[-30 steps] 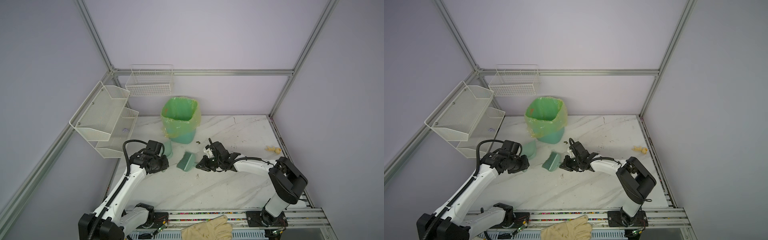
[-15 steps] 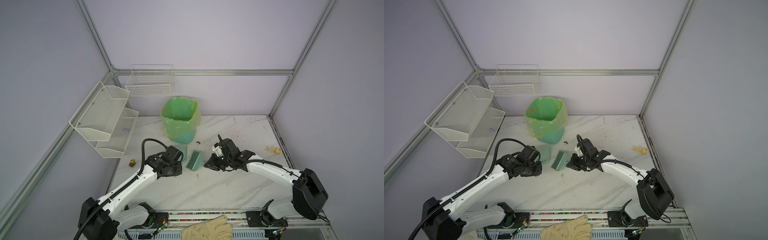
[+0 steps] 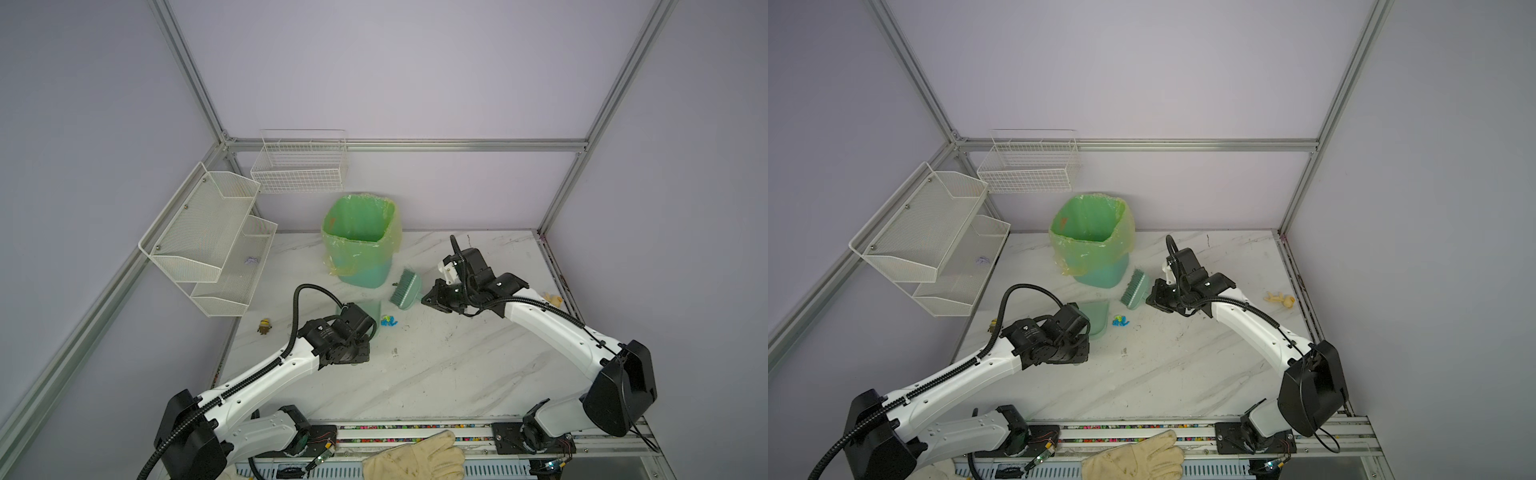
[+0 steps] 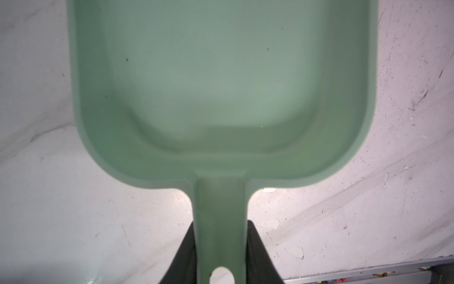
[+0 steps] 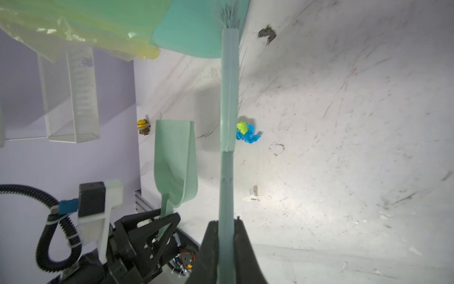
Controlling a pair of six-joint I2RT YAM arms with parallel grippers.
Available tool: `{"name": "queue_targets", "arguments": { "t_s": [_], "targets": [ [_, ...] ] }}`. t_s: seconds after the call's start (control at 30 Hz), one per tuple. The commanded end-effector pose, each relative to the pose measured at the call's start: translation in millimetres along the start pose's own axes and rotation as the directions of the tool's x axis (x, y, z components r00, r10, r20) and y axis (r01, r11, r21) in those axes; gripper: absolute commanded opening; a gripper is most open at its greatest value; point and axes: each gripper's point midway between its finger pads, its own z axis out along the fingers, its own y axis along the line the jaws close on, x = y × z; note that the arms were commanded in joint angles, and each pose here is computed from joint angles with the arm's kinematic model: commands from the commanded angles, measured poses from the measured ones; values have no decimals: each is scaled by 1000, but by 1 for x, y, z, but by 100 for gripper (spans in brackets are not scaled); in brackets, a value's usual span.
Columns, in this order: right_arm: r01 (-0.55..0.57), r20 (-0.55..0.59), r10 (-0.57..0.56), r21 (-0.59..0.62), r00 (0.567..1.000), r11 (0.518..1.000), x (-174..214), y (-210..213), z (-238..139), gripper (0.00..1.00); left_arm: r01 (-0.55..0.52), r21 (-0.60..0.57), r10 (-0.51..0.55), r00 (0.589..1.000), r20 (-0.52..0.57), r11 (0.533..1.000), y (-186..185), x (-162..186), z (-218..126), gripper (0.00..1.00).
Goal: Sweep away the paper scraps from the table
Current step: 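Slide the dustpan toward the blue and lime scraps while the right gripper positions the brush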
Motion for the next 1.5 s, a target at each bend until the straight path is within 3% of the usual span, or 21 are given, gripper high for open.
{"name": "queue_targets", "arguments": {
  "t_s": [0.0,0.4,0.73,1.0,1.47],
  "targets": [
    [56,-14,-54,195,998,979,-4,-33,1,0,0,-27,0,1000,3,1000,-1,7,9,0],
    [134,-25,-132,279,991,951,-14,-45,8,0,-53,-22,52,998,-40,998,-24,31,17,0],
    [163,-18,-164,255,986,953,-20,-38,11,0,-77,43,82,990,-117,996,-45,59,24,0],
    [179,37,-193,240,981,954,-31,-26,7,0,-89,23,91,985,-143,996,-47,65,36,0],
    [216,26,-222,142,975,966,-28,1,35,0,-88,16,90,981,-173,996,-50,71,47,0]
  ]
}}
